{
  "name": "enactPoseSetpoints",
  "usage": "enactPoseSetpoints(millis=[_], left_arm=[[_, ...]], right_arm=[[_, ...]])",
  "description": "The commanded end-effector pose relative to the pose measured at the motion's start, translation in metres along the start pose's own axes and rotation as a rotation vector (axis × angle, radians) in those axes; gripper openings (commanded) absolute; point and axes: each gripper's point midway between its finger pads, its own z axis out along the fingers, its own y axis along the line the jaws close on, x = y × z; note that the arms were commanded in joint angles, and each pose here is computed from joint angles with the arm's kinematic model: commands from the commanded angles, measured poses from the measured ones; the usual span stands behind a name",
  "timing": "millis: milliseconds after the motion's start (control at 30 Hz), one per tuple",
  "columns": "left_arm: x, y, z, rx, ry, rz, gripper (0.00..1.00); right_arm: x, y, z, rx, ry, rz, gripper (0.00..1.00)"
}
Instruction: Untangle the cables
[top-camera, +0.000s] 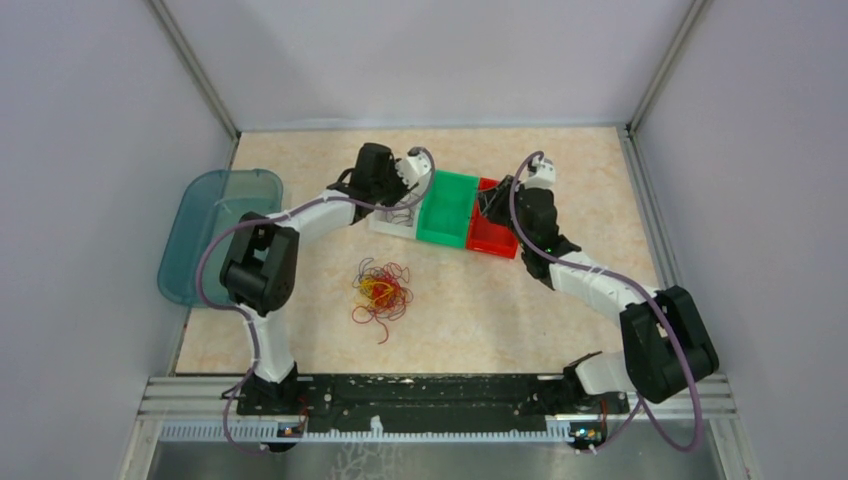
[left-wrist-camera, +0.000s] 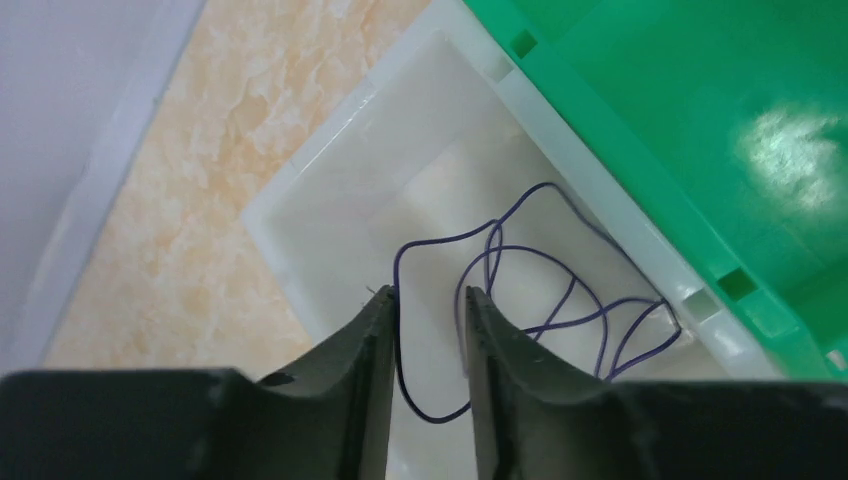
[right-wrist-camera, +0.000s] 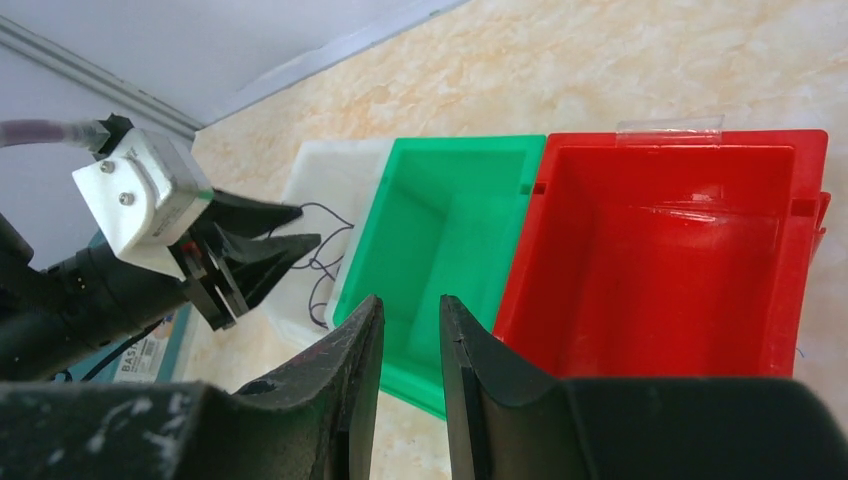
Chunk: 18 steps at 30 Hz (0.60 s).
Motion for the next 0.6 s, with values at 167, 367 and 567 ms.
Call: enactPoseSetpoints(millis=[167, 367, 567], left_arm=[[-0.042, 0.019, -0.008, 0.037, -0.065, 0.010, 0.74], [-0.078, 0.031, -0.040, 0.087, -0.146, -0.022, 0.99], [-0.092, 0.035, -0.073, 0.194, -0.169, -0.085, 0.99]], right_arm=[[-0.017, 0.019, -0.008, -0.072, -0.041, 0.012, 0.28], [-0.012, 0.020, -0.008, -0.082, -0.019, 0.005, 0.28], [-0.002, 0.024, -0.011, -0.111, 0.026, -0.007, 0.28]])
